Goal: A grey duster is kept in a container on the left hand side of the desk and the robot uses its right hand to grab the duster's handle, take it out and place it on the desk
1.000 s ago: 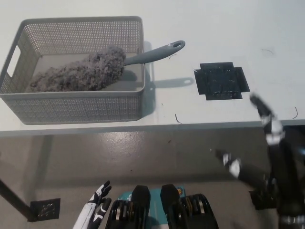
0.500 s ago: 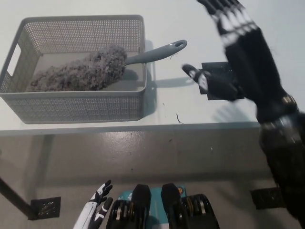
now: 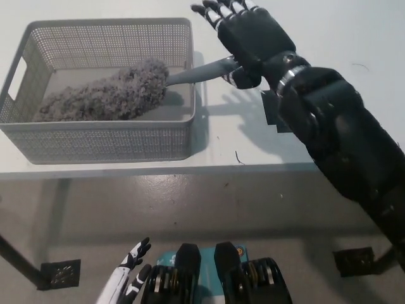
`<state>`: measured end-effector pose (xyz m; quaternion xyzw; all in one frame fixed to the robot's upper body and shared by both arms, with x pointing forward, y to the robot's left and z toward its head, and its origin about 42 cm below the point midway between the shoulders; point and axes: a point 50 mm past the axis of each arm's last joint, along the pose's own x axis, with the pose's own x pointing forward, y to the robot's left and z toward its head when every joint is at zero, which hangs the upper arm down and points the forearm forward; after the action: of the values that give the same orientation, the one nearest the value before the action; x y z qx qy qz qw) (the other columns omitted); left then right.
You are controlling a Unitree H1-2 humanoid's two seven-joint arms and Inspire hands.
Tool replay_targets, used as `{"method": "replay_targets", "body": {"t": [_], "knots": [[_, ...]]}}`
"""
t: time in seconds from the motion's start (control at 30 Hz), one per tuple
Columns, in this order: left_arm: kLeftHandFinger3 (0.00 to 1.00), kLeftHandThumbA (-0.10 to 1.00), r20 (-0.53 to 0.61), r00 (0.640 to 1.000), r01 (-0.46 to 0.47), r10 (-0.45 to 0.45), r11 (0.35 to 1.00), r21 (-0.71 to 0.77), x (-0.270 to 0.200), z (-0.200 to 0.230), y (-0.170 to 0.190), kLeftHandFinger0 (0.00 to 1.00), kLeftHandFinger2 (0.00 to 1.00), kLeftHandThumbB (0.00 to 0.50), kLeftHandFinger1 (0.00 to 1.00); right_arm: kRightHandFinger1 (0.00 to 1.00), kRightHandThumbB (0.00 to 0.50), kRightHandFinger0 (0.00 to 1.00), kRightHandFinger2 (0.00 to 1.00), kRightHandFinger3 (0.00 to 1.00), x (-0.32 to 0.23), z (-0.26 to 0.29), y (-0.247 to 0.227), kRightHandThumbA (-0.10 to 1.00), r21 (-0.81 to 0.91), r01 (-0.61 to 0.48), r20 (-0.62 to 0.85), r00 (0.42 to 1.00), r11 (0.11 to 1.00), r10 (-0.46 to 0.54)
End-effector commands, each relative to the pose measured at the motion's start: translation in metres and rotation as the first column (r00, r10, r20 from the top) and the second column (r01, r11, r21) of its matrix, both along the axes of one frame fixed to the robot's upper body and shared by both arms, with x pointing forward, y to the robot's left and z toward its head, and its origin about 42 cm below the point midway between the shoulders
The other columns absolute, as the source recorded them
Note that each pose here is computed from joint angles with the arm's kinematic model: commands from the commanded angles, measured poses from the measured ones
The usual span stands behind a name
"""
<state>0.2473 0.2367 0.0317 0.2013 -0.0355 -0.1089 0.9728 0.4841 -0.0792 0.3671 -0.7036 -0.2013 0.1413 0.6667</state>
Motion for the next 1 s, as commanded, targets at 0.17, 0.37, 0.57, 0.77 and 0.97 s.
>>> {"method": "replay_targets", "body": {"t": [0.17, 0.37, 0.57, 0.77, 0.97], "knots": [[1.00, 1.00, 0.086, 0.996, 0.027, -0.027, 1.000, -0.001, -0.007, 0.009, 0.002, 1.00, 1.00, 0.238, 1.00, 1.00, 0.500, 1.00, 1.00, 1.00, 0.019, 0.019, -0.002, 0.79, -0.109, 0.179, -0.018, 0.983, 0.978, -0.182], [1.00, 1.00, 0.082, 0.996, 0.031, -0.031, 1.000, 0.005, -0.006, 0.008, 0.003, 1.00, 1.00, 0.243, 1.00, 1.00, 0.500, 1.00, 1.00, 1.00, 0.021, 0.012, 0.001, 0.81, -0.111, 0.185, -0.043, 0.981, 0.977, -0.190], [1.00, 1.00, 0.081, 0.996, 0.035, -0.035, 0.999, -0.001, -0.007, 0.008, 0.002, 1.00, 1.00, 0.238, 1.00, 1.00, 0.500, 1.00, 1.00, 1.00, 0.024, 0.018, 0.008, 0.81, -0.092, 0.194, -0.043, 0.979, 0.977, -0.199], [1.00, 1.00, 0.099, 0.994, 0.035, -0.036, 0.999, 0.007, 0.000, 0.012, 0.001, 1.00, 1.00, 0.254, 1.00, 1.00, 0.500, 1.00, 1.00, 1.00, 0.023, 0.033, 0.023, 0.84, -0.082, 0.203, -0.005, 0.979, 0.976, -0.204], [1.00, 1.00, 0.100, 0.994, 0.042, -0.042, 0.999, 0.004, -0.002, 0.013, 0.000, 1.00, 1.00, 0.256, 1.00, 1.00, 0.500, 1.00, 1.00, 1.00, 0.020, 0.041, 0.043, 0.82, -0.065, 0.194, -0.013, 0.981, 0.979, -0.196]]}}
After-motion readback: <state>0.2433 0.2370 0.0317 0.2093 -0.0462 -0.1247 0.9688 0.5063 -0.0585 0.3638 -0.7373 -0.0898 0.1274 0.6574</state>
